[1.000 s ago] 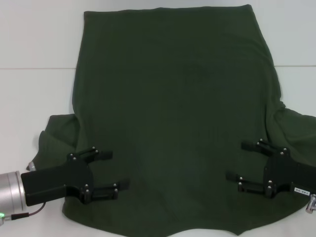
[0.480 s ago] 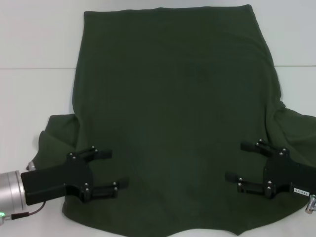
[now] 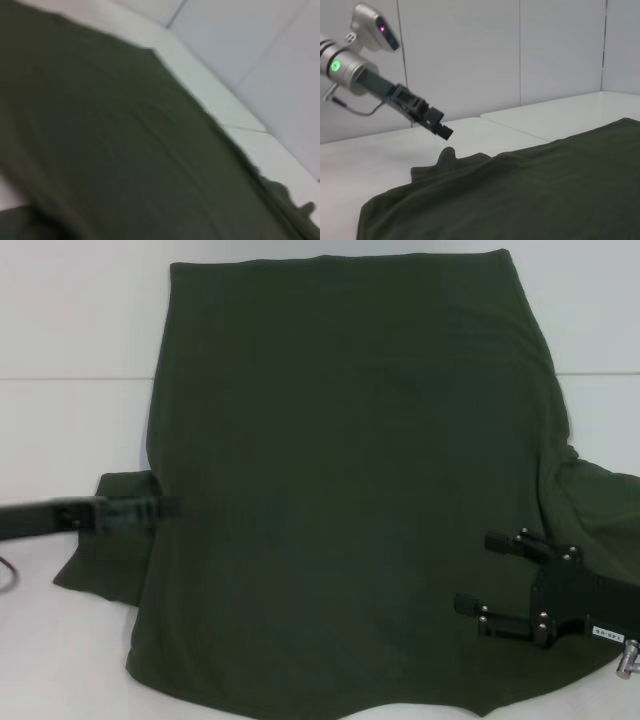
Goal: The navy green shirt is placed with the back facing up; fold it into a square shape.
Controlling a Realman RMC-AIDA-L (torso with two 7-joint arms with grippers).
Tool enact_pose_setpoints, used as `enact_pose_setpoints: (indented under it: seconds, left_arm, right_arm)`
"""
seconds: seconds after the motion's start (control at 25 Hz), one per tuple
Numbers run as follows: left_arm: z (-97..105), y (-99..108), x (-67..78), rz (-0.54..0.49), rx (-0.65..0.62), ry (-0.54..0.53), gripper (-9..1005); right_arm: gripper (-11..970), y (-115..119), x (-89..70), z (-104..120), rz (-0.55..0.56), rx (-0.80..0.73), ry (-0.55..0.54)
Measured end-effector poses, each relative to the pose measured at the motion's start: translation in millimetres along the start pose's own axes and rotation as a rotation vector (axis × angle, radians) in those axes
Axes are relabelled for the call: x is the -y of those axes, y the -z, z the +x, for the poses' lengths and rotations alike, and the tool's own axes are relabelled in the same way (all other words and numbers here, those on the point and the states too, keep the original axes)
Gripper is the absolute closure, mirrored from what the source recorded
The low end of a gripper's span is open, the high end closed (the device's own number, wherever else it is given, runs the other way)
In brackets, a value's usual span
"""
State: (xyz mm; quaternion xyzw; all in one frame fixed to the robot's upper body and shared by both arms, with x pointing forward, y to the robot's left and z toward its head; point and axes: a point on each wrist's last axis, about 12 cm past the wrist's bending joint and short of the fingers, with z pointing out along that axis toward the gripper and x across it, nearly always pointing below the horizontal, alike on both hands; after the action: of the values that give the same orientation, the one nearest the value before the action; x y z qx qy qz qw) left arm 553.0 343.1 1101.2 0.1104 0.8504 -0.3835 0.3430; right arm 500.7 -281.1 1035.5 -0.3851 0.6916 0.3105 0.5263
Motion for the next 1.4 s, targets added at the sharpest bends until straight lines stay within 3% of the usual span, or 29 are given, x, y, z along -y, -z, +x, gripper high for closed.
enact_pose_setpoints:
  seconds: [0.2, 0.64, 0.96, 1.4]
  left_arm:
    - [-36, 17, -16.5, -0.201, -0.076, 0.08, 92]
    - [-29, -4, -31.9, -0.358, -0.124, 0.052, 93]
    - [-21, -12, -36.3, -0.401, -0.132, 0.038, 93]
    - [-17, -23, -31.6, -0.376, -0.159, 0.018, 97]
  right_arm:
    - [38, 1, -0.8, 1, -0.002, -0.001, -0.002]
    - [38, 0, -0.6, 0, -0.006, 0.001, -0.022]
    - [37, 0, 0.7, -1, -0.006, 0.001, -0.018]
    - [38, -1, 1.1, -2, -0.004, 0.0, -0.017]
